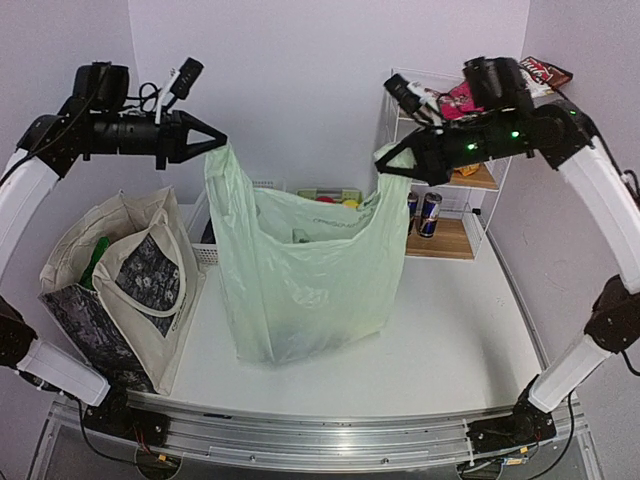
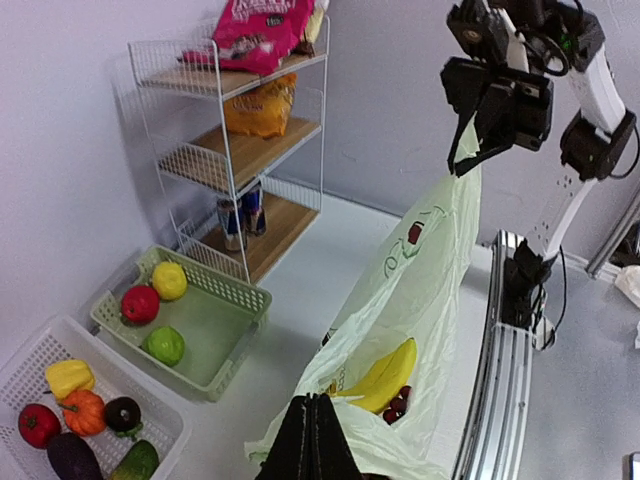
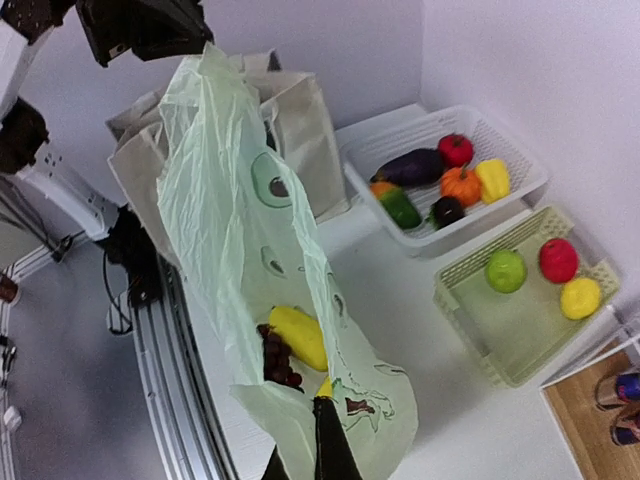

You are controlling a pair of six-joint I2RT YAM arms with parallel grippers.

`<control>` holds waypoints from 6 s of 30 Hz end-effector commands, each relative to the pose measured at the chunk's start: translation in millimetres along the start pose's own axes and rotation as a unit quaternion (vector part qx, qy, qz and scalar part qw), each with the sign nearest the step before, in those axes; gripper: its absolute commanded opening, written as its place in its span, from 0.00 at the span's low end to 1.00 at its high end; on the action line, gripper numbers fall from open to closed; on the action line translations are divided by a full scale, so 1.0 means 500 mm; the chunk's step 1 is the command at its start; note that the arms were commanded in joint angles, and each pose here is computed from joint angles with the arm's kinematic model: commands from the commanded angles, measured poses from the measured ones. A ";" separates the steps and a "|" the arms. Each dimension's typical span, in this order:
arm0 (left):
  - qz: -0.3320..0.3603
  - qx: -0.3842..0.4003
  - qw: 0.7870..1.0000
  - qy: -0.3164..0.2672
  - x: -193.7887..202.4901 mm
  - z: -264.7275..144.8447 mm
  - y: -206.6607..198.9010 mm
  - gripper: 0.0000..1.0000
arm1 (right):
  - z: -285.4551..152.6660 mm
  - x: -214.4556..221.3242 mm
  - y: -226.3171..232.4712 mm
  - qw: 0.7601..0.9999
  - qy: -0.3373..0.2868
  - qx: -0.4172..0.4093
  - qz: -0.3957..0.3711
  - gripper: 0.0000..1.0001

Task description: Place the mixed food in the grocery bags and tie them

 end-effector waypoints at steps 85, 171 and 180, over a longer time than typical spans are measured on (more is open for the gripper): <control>0.005 0.187 0.982 -0.007 0.027 0.163 0.021 0.07 | 0.294 -0.062 0.023 0.985 0.003 -0.089 0.150 0.00; -0.050 0.183 0.976 -0.105 0.255 0.186 0.038 0.00 | -0.049 0.098 -0.068 0.999 -0.026 0.039 -0.012 0.93; -0.050 0.186 0.976 -0.106 0.251 0.186 0.039 0.00 | -0.008 0.212 -0.094 0.994 -0.066 0.038 0.079 0.95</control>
Point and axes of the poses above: each gripper's point midway between its finger pads, its own z axis out along the fingers, its own y axis along the line the jaws close on, x = y × z, the point moved 5 cm from there along -z, back along the fingers, and after that the axes turned 6 degrees about z, right-handed, at the moved point
